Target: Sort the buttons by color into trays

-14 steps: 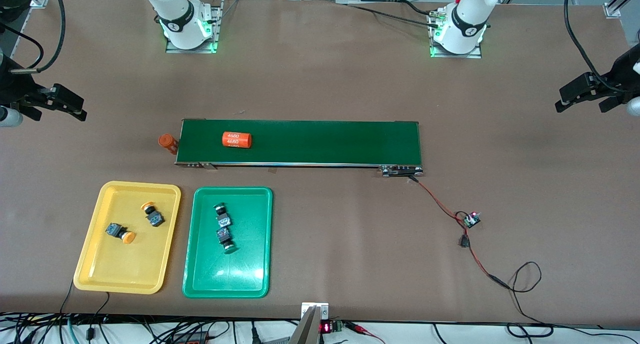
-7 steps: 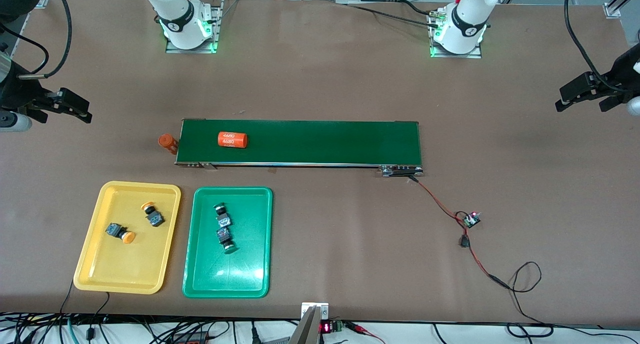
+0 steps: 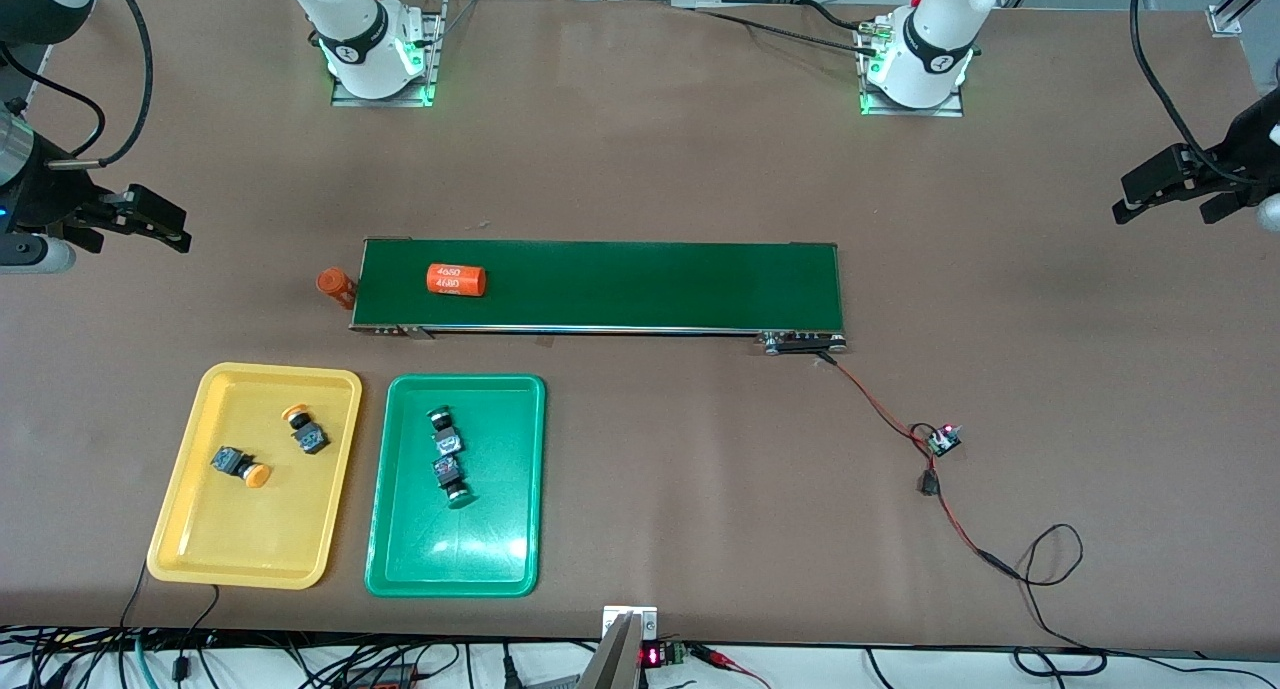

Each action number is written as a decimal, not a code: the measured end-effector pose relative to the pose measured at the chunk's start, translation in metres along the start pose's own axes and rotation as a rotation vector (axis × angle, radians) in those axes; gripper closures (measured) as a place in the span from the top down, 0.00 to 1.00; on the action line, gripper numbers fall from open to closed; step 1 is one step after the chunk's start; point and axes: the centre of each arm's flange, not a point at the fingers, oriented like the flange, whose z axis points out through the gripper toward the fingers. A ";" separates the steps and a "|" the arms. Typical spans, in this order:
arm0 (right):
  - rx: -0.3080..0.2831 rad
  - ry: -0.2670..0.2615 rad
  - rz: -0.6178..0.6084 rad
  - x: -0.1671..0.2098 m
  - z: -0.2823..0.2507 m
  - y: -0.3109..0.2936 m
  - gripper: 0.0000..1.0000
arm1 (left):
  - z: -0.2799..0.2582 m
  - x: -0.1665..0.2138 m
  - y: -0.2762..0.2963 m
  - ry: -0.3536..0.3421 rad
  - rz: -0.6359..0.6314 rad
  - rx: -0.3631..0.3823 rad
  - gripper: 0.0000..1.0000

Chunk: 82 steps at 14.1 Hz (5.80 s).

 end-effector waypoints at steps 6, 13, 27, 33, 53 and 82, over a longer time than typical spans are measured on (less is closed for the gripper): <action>0.000 0.015 -0.001 0.002 -0.001 0.000 1.00 | 0.000 0.000 -0.001 0.000 -0.001 0.000 1.00; 0.001 0.018 -0.004 0.006 0.004 -0.003 1.00 | 0.000 0.000 -0.001 0.000 -0.001 0.000 1.00; 0.001 0.023 -0.004 0.007 0.004 -0.002 1.00 | -0.001 0.000 -0.010 0.001 -0.017 0.000 1.00; 0.001 0.031 -0.004 0.008 0.003 -0.002 1.00 | -0.001 0.000 -0.010 0.001 -0.017 0.000 1.00; 0.001 0.017 -0.004 0.011 0.011 -0.003 1.00 | -0.001 0.000 -0.010 0.001 -0.018 0.000 1.00; 0.001 0.019 -0.004 0.011 0.011 -0.003 1.00 | -0.001 0.000 -0.010 0.001 -0.018 0.000 1.00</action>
